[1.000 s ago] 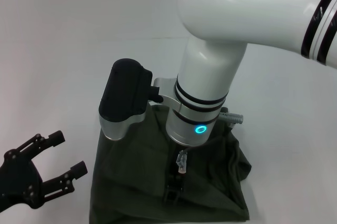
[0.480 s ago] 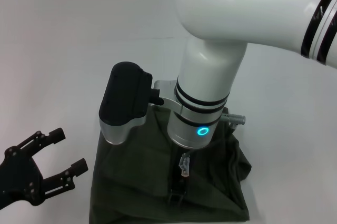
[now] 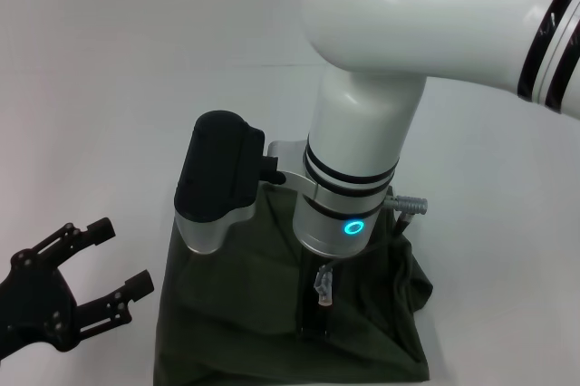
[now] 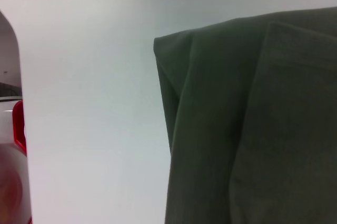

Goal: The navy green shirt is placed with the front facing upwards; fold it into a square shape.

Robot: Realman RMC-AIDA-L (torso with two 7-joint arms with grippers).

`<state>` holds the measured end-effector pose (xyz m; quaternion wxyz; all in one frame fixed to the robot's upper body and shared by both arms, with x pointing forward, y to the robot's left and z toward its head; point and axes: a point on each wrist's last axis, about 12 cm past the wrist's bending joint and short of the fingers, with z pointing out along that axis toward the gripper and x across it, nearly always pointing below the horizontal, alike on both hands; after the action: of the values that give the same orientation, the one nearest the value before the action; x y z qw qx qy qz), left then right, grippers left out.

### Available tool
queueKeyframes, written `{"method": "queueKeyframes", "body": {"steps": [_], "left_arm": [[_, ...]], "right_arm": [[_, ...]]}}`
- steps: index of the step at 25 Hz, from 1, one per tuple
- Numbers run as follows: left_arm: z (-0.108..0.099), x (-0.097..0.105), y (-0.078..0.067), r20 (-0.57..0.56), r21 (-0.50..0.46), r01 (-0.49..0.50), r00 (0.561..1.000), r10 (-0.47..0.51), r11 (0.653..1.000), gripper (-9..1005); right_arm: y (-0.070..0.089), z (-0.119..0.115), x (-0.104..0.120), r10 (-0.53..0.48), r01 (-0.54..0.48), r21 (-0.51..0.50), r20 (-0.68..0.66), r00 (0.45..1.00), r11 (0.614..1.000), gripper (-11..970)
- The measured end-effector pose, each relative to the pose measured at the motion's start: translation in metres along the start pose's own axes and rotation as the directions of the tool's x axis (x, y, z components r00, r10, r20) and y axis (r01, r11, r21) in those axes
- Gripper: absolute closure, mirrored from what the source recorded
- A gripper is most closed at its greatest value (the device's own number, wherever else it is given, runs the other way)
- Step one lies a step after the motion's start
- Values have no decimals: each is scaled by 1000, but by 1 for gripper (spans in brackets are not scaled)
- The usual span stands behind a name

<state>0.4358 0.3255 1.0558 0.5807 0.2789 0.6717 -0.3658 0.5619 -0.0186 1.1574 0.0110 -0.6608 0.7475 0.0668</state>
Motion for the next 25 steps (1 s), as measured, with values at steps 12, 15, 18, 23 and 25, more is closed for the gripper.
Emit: {"method": "queueKeyframes", "body": {"steps": [12,15,18,23,25], "left_arm": [[3,1,0,2,4,7,1000,-7,1000,92],[3,1,0,2,4,7,1000,-7,1000,93],[3,1,0,1,4,7,1000,-7,1000,93],[3,2,-1,2,5,11,1000,-11,1000,93],[3,2,-1,4,6,14,1000,-14,1000,93]], "right_arm": [[-2,2,2,29,-29,-1,18,999,1000,872],[-5,2,4,58,-58,11,28,998,998,898],[-9,2,7,101,-103,35,36,994,994,917],[-17,2,13,194,-199,68,75,978,978,920],[-19,0,16,228,-235,68,101,968,970,920]]}}
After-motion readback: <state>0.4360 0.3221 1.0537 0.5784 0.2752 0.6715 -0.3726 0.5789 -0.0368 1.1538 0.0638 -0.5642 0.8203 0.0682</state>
